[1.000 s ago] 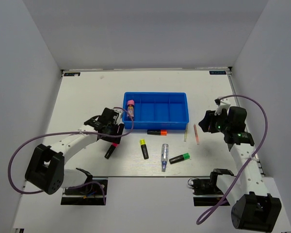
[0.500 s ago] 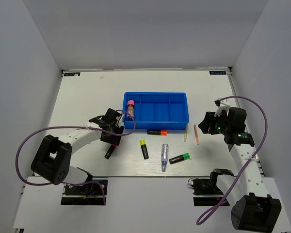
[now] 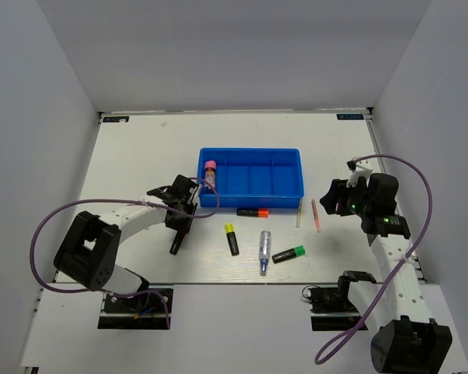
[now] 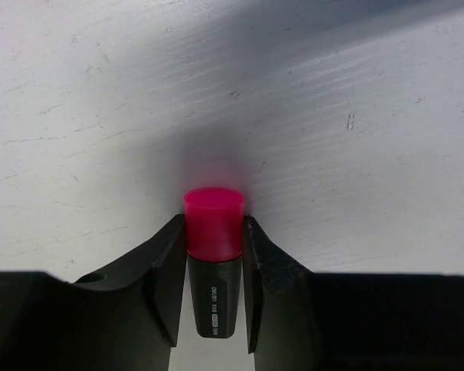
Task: Sort the stationery into containers
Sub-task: Grab a piece of stationery with the left arm, then place the stationery into the container
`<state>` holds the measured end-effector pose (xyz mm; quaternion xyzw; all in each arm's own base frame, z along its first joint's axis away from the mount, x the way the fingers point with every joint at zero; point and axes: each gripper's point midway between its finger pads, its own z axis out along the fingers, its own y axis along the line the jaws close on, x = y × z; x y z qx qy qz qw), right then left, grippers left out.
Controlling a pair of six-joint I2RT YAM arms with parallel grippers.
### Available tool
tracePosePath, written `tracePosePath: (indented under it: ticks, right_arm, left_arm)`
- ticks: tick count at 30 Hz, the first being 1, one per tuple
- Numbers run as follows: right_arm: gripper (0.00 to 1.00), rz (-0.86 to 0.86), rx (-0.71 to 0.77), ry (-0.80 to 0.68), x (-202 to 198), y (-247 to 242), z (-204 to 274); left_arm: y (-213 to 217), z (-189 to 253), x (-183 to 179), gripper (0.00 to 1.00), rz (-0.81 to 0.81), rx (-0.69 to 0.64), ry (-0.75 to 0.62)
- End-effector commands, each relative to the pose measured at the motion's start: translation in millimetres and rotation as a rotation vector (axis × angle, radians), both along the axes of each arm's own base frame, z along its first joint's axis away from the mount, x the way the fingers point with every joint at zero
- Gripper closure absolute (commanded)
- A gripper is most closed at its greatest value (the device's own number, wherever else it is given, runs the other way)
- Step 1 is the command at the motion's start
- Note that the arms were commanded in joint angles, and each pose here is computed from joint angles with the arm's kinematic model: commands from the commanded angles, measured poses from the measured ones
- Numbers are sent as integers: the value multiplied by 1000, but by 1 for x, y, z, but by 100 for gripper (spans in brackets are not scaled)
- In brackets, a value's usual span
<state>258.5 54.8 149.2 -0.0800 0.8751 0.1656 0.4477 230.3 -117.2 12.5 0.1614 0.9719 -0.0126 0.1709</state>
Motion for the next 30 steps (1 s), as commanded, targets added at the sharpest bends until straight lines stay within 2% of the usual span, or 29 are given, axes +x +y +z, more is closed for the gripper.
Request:
tracePosePath:
  ticks: [1,2,3,6,8,9,10,12,13,14,15,17,18,20,21,22,23,24,25,26,27,28,30]
  right_arm:
    - [40,-14,-2,-36,3,-3,11]
    - [39,-11,-1,-32,2,-2,9]
    - [31,-10,0,-38,2,-2,11]
    - [19,0,1,-42,1,-1,11]
    - [19,11,0,-41,0,0,9]
    - [21,14,1,-44,0,1,10]
    - [35,24,0,-44,0,2,9]
    - [50,44,11,-44,-1,5,9]
    - [58,50,13,-41,-1,6,8]
    - [72,55,15,-41,-2,7,8]
    - [76,65,17,-40,-2,8,8]
    - [77,86,16,-46,-3,11,8]
    - [75,86,16,-41,-4,10,6]
    - [46,105,15,-49,-5,13,7]
    - [32,114,13,-50,-5,13,6]
    - [26,124,7,-55,-5,14,5]
    - [27,135,10,-53,-6,15,5]
    - [34,141,12,-54,-7,16,5]
    - [47,147,14,-56,-8,17,5]
    - [76,152,15,-62,-9,18,6]
    - [88,157,18,-59,-10,19,6]
    - [96,154,15,-63,-9,18,6]
    - [99,150,11,-58,-9,17,3]
  left_arm:
    - [5,-3,-2,77,-2,44,8]
    - [4,1,-1,79,-1,40,-5]
    - [6,4,-4,80,2,45,5]
    - [2,25,-2,84,11,11,-26]
    - [-2,36,-3,85,20,-10,-38]
    - [-6,53,0,85,21,-42,-76]
    - [-8,59,0,87,17,-50,-84]
    - [-14,79,1,88,28,-87,-97]
    - [-23,102,13,90,29,-125,-147]
    - [-27,109,12,90,30,-147,-140]
    - [-31,116,14,90,30,-167,-150]
    - [-48,144,29,91,26,-235,-197]
    - [-53,150,33,91,28,-254,-204]
    - [-71,173,56,92,32,-307,-247]
    - [-85,193,70,92,37,-375,-292]
    - [-95,190,83,92,45,-382,-281]
    - [-106,201,91,92,59,-431,-292]
    - [-117,211,104,92,57,-476,-334]
    - [-126,204,112,92,58,-483,-320]
    - [-137,207,124,92,69,-503,-326]
    - [-147,203,135,92,82,-525,-328]
    - [-155,206,143,92,87,-552,-344]
    - [-172,198,162,92,87,-569,-348]
